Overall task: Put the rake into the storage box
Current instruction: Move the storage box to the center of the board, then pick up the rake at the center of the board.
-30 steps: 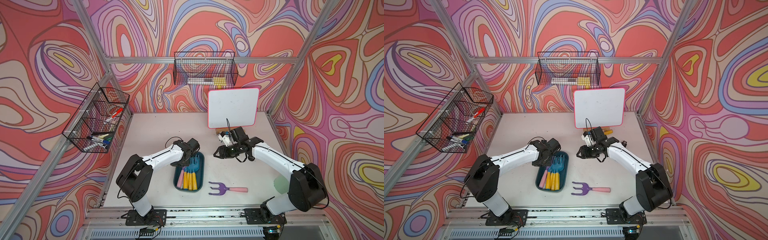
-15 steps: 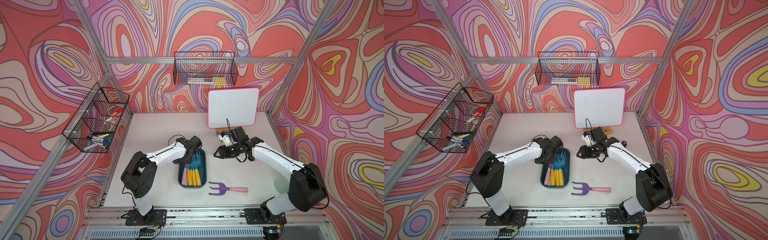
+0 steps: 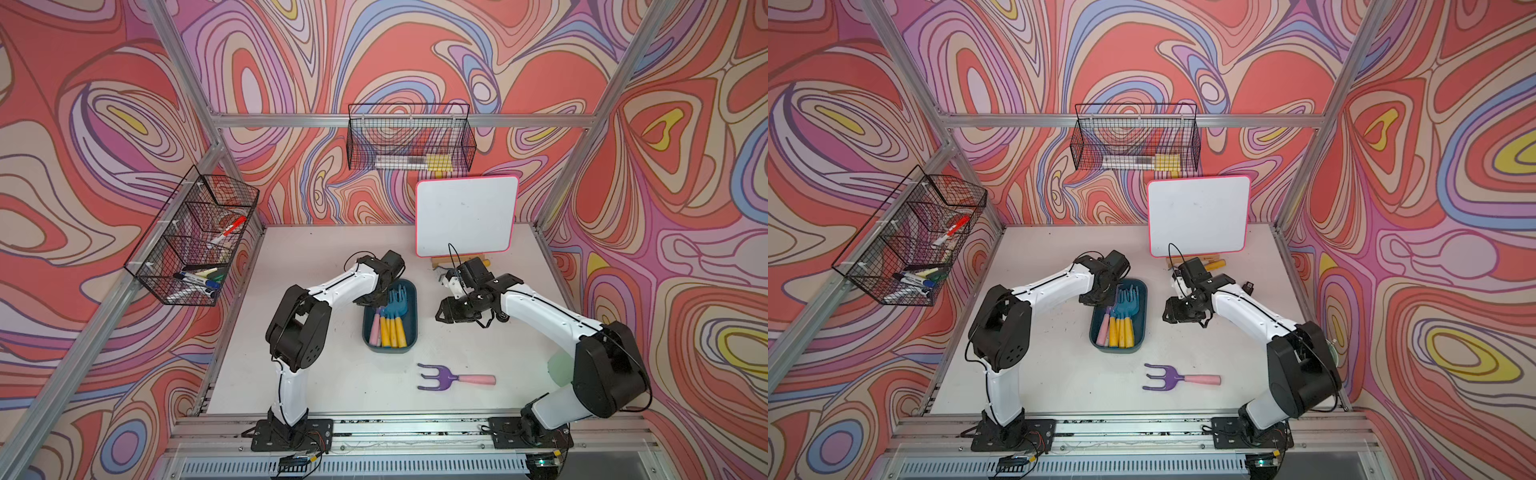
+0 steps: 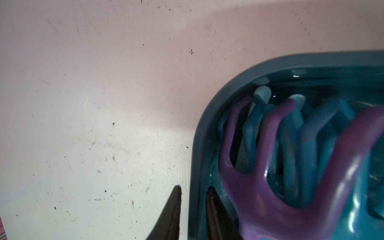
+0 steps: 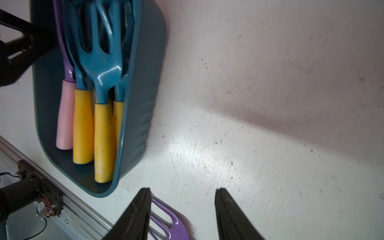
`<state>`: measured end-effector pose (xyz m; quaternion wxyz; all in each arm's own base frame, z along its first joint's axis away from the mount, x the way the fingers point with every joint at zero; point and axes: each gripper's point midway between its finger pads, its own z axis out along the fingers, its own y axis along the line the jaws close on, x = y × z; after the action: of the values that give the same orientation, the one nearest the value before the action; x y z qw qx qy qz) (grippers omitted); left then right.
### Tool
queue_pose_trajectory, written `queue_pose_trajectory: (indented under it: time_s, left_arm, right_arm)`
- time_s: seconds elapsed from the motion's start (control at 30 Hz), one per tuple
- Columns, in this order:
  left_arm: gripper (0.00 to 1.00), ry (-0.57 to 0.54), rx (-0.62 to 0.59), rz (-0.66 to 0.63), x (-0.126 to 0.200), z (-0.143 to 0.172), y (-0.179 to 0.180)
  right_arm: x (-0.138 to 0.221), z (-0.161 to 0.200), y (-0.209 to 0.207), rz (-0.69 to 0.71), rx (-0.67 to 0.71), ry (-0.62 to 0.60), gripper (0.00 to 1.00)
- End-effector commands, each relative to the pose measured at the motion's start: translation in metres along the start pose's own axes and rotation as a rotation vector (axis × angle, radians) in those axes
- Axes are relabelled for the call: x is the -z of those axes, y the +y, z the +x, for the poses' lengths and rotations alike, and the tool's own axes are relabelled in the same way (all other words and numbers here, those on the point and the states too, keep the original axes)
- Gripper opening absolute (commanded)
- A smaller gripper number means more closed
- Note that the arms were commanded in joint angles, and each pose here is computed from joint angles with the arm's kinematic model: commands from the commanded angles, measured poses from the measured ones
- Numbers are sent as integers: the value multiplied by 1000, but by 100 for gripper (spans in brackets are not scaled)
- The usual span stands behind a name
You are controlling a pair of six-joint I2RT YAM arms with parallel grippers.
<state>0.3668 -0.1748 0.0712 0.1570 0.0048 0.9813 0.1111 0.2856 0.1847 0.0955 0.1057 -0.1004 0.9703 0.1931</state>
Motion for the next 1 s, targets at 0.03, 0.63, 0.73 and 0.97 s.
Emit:
queue_pose_trajectory:
  time_s: [0.03,0.63,0.73,0.97]
  left_arm:
    - [30,-73,32,35,26,-16,2]
    - [31,-178,92,87,64,-5,-1]
    - [31,-183,88,88,65,-7,-2]
    - [31,-198,67,90,66,-16,-8]
  right_arm:
    - [-10,46,-8,93,-5,192,53]
    - [-24,150,-5,263,149,527,54]
    - [-25,152,-6,268,140,535,53]
    - [-33,155,-9,271,140,560,51]
